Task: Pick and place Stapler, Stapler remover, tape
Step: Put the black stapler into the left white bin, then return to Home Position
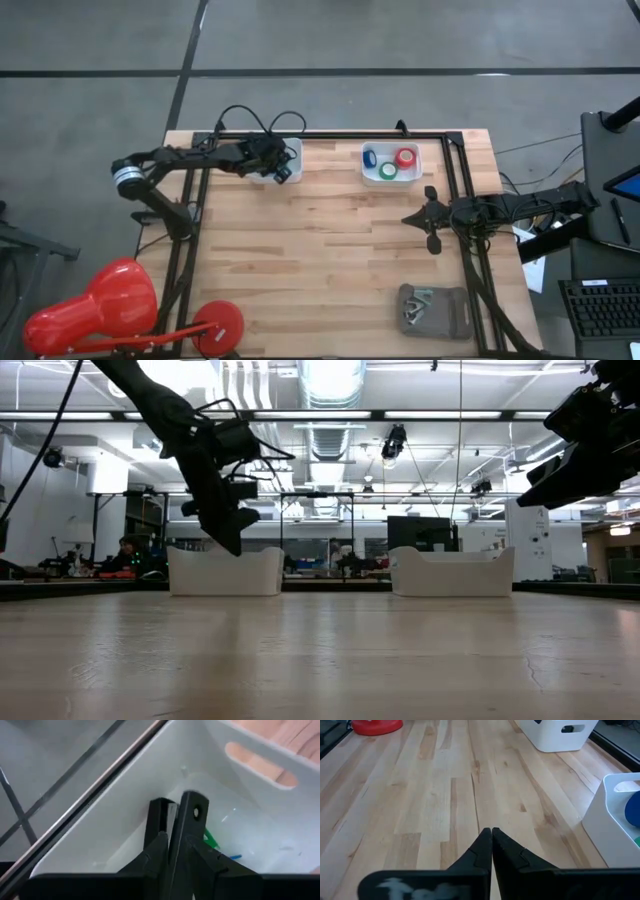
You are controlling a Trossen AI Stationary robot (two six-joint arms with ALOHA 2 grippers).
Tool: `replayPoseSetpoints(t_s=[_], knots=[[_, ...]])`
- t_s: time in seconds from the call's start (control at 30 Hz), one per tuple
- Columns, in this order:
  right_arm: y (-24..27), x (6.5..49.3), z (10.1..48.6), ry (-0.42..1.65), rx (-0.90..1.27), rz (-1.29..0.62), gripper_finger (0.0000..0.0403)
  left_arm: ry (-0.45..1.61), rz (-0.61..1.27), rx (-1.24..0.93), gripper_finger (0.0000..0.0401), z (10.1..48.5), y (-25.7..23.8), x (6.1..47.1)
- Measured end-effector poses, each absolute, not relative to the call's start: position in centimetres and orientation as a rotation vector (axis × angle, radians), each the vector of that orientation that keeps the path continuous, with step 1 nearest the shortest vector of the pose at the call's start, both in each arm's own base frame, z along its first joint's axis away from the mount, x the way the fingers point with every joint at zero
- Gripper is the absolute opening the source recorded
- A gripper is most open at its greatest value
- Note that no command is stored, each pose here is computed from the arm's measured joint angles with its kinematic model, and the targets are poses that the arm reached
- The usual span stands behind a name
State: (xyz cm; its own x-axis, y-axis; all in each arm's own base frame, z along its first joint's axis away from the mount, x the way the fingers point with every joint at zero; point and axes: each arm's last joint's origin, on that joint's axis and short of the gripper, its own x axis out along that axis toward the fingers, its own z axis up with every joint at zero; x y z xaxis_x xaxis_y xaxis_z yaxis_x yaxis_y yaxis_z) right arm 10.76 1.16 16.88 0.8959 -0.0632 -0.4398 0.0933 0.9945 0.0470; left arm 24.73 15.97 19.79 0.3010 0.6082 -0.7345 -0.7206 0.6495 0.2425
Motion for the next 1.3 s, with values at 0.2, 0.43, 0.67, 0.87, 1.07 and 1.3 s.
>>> replayPoseSetpoints(t_s=[0.2, 0.43, 0.67, 0.87, 1.07, 1.3], knots=[[1.2, 10.8, 16.9, 0.454, 0.067, -0.081, 0.0008, 0.776, 0.683, -0.256, 0.0067, 21.4, 14.9, 25.3], [1.2, 10.8, 16.9, 0.453, 0.067, -0.081, 0.0008, 0.530, 0.292, -0.260, 0.0022, 21.6, 9.7, 28.2], [1.2, 10.8, 16.9, 0.453, 0.068, -0.081, 0.0008, 0.405, 0.122, -0.189, 0.0003, 20.5, 3.5, 28.4], [1.2, 10.8, 16.9, 0.453, 0.067, -0.081, 0.0008, 0.273, 0.055, -0.177, 0.0002, 20.6, 1.7, 24.2], [1.2, 10.8, 16.9, 0.453, 0.067, -0.081, 0.0008, 0.149, 0.076, -0.170, 0.0006, 20.7, 1.4, 19.4], [1.2, 10.8, 16.9, 0.453, 0.068, -0.081, 0.0008, 0.026, 0.001, -0.176, 0.0006, 20.4, 0.8, 15.5]])
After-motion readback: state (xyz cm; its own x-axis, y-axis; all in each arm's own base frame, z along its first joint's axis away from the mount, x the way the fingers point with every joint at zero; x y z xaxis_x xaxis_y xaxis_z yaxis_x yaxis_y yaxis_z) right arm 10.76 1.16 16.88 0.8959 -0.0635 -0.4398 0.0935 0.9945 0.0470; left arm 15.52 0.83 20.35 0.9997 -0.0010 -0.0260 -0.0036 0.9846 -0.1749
